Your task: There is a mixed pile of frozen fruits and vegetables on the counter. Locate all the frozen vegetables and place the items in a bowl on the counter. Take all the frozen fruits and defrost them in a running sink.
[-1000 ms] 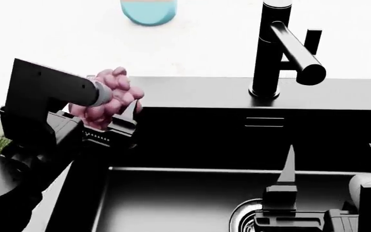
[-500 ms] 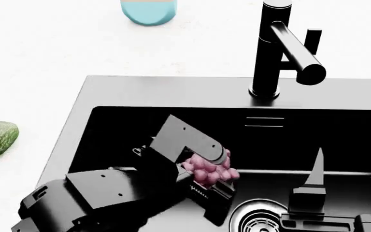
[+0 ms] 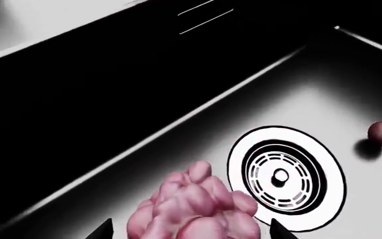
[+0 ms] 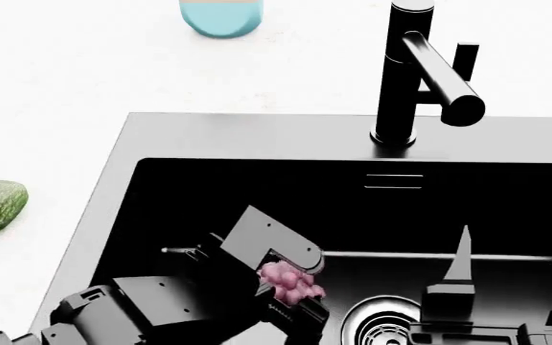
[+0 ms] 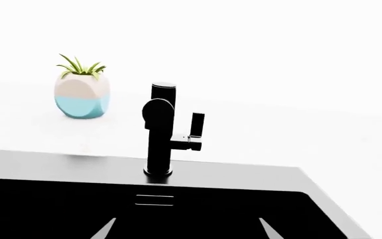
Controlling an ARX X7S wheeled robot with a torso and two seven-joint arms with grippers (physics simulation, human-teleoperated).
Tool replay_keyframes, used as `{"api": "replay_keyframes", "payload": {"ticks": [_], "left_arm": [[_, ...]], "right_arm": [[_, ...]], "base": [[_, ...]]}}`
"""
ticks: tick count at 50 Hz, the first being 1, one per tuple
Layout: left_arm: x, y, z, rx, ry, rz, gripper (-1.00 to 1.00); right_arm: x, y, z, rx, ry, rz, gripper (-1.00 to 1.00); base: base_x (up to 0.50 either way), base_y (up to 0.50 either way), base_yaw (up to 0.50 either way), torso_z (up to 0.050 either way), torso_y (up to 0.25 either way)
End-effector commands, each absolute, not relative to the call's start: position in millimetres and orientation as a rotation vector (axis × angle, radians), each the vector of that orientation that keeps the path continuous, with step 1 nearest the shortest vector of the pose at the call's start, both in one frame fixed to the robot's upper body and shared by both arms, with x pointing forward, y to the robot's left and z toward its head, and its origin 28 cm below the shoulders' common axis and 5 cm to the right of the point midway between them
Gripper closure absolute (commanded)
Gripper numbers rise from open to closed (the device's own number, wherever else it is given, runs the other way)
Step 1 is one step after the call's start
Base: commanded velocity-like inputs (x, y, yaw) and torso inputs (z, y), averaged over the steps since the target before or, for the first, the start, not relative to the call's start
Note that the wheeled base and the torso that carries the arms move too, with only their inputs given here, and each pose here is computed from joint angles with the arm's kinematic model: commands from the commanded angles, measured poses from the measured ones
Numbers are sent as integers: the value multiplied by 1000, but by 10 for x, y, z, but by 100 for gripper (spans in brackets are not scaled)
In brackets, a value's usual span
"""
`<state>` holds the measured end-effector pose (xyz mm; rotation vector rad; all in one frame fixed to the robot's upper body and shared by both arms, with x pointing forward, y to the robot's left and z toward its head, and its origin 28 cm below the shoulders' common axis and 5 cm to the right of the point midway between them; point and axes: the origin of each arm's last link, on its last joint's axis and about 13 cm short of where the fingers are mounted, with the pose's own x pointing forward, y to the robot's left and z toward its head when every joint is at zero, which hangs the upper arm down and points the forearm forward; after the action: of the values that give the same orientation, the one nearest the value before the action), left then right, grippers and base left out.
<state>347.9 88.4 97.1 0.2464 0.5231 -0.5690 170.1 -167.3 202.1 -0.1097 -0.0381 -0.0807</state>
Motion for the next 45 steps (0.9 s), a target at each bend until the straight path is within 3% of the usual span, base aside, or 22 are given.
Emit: {"api": "replay_keyframes", "payload": {"ticks": [1, 11, 21, 30, 35, 45], "left_arm": [[3495, 766, 1326, 249, 440, -576, -100], [3307, 908, 2081, 213, 219, -554, -100], [2823, 1220, 2029, 149, 7, -359, -100], [2326, 1815, 2170, 93, -95, -153, -100], [2100, 2097, 2135, 64, -92, -72, -100], [1779, 2382, 2001, 40, -65, 15, -100]], "right_arm": [[1728, -1669, 2003, -89, -44, -74, -100], [1783, -1658, 1956, -87, -26, -62, -100], [1748, -1651, 1989, -90, -61, -56, -100], [1741, -1604, 1988, -95, -105, -42, -100], [1768, -1572, 1966, -110, -101, -36, -100], [1786, -1569, 1930, -131, -106, -27, -100]], "base": [[0, 0, 0, 0, 0], [0, 0, 0, 0, 0], [0, 0, 0, 0, 0], [0, 0, 0, 0, 0], [0, 0, 0, 0, 0], [0, 0, 0, 0, 0]]}}
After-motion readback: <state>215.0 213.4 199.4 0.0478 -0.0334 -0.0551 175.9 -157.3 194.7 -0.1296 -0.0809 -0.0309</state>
